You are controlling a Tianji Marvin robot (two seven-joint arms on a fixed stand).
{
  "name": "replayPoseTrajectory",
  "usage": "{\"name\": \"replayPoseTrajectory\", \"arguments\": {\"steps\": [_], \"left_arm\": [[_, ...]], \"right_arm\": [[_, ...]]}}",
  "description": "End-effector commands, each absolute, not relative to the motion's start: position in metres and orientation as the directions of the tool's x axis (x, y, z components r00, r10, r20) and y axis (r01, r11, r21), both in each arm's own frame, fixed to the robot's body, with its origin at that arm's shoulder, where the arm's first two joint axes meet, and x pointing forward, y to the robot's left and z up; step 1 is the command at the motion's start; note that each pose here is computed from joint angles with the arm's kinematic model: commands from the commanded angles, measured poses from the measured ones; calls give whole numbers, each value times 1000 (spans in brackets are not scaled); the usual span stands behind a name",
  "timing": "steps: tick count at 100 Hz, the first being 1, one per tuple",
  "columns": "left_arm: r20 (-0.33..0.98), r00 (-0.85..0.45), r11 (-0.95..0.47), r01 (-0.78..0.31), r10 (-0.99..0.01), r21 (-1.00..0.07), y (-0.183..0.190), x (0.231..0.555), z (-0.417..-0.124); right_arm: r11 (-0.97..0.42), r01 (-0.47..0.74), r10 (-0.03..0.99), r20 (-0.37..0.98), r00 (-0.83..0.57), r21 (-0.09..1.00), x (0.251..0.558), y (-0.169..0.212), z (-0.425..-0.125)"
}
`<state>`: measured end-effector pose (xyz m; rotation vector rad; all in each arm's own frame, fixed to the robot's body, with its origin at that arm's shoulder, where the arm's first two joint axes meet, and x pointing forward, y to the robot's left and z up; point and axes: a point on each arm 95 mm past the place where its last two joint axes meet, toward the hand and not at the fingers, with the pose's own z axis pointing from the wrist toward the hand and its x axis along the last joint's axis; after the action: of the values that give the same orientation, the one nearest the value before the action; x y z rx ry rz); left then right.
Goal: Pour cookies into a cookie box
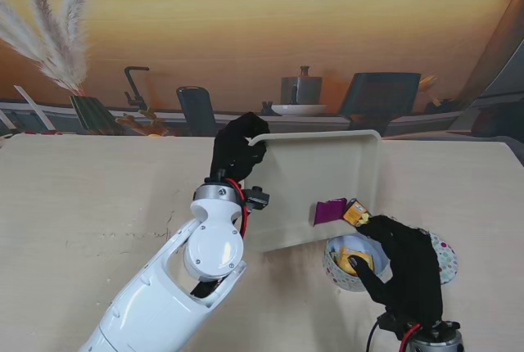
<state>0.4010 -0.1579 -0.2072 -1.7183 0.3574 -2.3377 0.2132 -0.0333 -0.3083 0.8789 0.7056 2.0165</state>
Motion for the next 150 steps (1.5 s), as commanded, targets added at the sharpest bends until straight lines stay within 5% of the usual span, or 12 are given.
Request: {"name": "replayPoseTrajectory", "arguments": {"steps": [1,53,126,150], "left_arm": [[902,-322,-954,15,-289,-301,-163,396,-197],[864,-342,-916,-20,-370,-401,-166,395,-206],[875,-371,-944,19,-313,-330,-167,392,-197],[843,-389,-915,2,-372,-403,-167,391,-200]], "right_arm": [[-522,-439,836,337,-432,731,213,-31,-309],[-522,-438,836,339,-431,732,213,-31,-309],[-527,-435,834,347,-429,730,214,-31,-310],[-528,-431,833,349,-429,732,215,-31,-310]]}}
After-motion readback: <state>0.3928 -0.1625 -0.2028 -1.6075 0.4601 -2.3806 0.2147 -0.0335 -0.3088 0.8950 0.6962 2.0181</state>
